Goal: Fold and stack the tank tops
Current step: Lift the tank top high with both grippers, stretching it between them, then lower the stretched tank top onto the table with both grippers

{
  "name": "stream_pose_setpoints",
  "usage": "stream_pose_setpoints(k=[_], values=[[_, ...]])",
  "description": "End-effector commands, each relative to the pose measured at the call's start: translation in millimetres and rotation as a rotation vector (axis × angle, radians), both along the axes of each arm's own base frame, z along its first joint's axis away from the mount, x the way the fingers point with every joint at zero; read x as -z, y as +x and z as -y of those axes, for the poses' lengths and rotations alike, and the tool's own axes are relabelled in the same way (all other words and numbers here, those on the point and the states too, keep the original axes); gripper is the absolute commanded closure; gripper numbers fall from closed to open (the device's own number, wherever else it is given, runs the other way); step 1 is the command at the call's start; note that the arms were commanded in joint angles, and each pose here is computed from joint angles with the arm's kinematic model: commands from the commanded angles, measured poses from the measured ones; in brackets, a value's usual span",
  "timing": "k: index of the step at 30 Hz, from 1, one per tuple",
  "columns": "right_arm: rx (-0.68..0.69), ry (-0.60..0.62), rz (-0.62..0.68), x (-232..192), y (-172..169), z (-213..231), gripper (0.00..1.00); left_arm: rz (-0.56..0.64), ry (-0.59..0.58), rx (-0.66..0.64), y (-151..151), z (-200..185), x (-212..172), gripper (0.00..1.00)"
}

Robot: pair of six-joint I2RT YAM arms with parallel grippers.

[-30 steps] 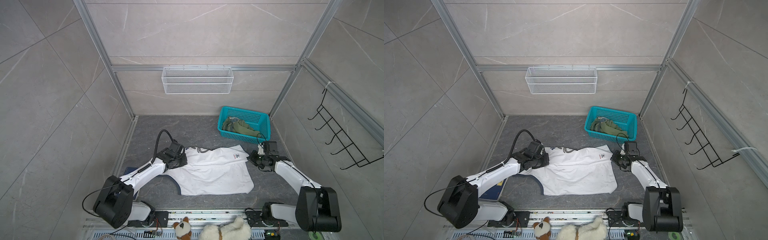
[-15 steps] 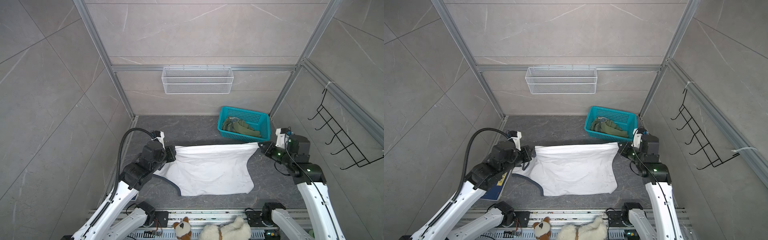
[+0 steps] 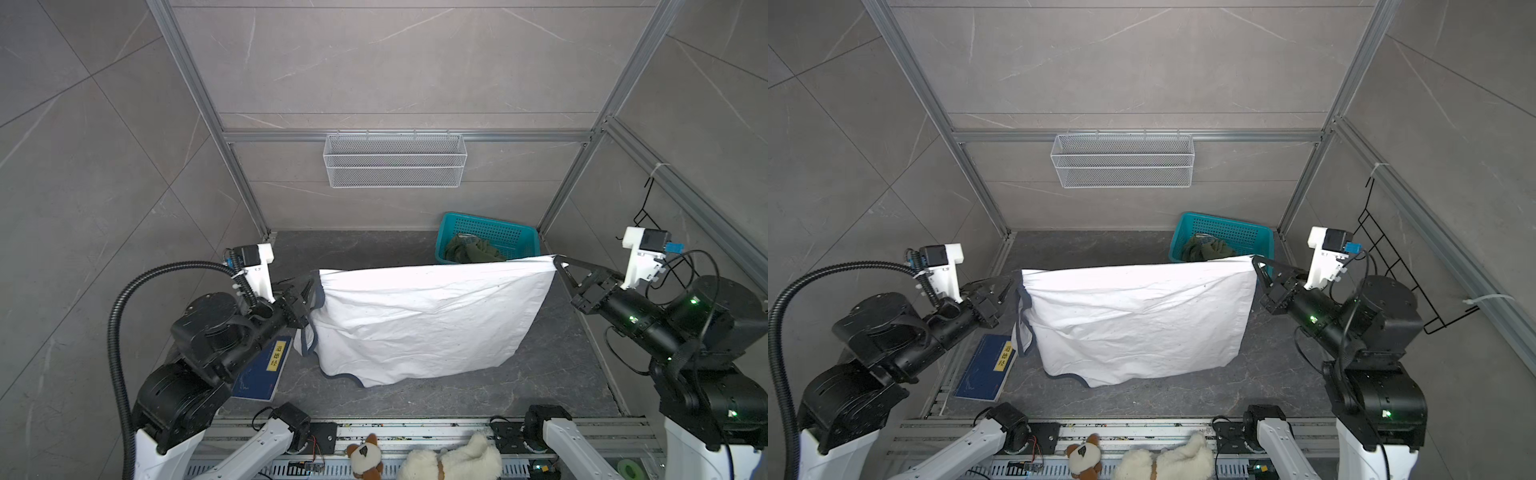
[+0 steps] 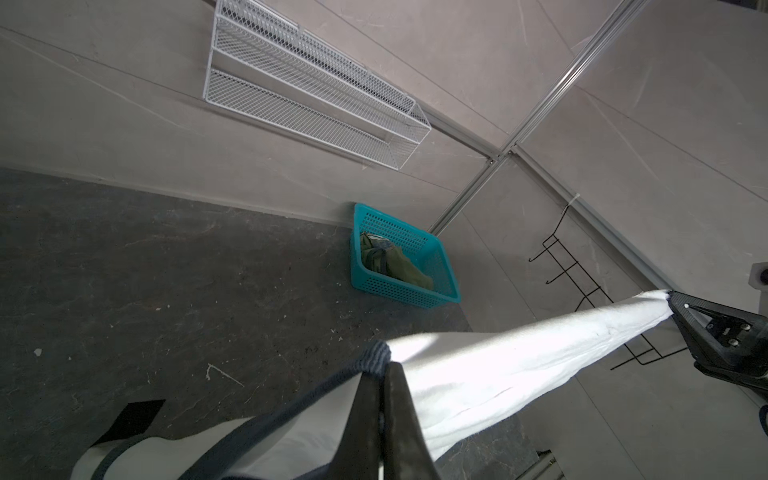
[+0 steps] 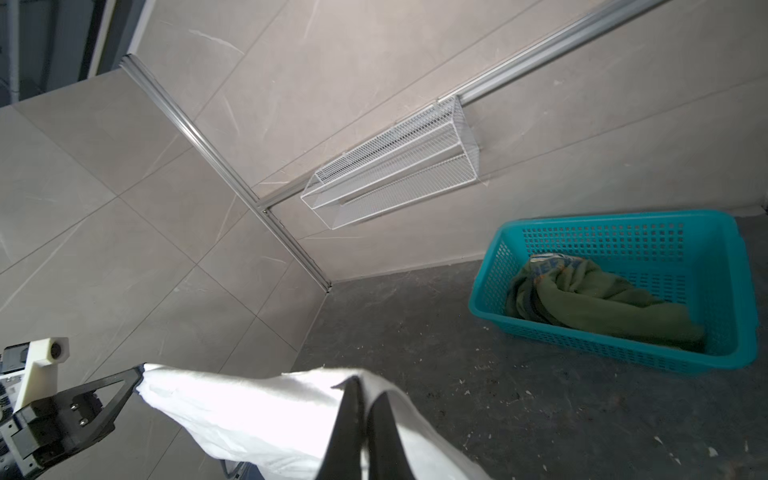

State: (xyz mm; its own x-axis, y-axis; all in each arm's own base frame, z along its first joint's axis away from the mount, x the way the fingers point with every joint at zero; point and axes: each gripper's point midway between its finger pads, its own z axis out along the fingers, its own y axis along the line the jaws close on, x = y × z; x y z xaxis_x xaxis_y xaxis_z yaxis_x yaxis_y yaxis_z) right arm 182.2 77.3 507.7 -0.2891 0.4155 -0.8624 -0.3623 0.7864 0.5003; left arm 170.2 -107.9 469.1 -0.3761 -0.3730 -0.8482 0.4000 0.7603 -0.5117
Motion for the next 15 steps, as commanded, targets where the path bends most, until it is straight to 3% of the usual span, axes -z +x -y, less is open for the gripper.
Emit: stream_pose_setpoints(k=[1, 8, 11, 15], values=[[-0.037, -0.004, 0.062, -20, -33, -7, 1.00, 0.079, -0.014, 0.054, -32, -10, -25, 1.00], [-0.018, 0.005, 0.165, -51, -74, -6, 1.00, 0.129, -0.059, 0.065, -61, -24, -48, 1.00], [0.004, 0.023, 0.146, -48, -67, -2, 1.00, 0.113, -0.046, 0.043, -51, -22, -46, 1.00], [0.002, 0.058, 0.066, -27, -35, -2, 1.00, 0.033, 0.017, -0.046, -12, -18, -28, 1.00]])
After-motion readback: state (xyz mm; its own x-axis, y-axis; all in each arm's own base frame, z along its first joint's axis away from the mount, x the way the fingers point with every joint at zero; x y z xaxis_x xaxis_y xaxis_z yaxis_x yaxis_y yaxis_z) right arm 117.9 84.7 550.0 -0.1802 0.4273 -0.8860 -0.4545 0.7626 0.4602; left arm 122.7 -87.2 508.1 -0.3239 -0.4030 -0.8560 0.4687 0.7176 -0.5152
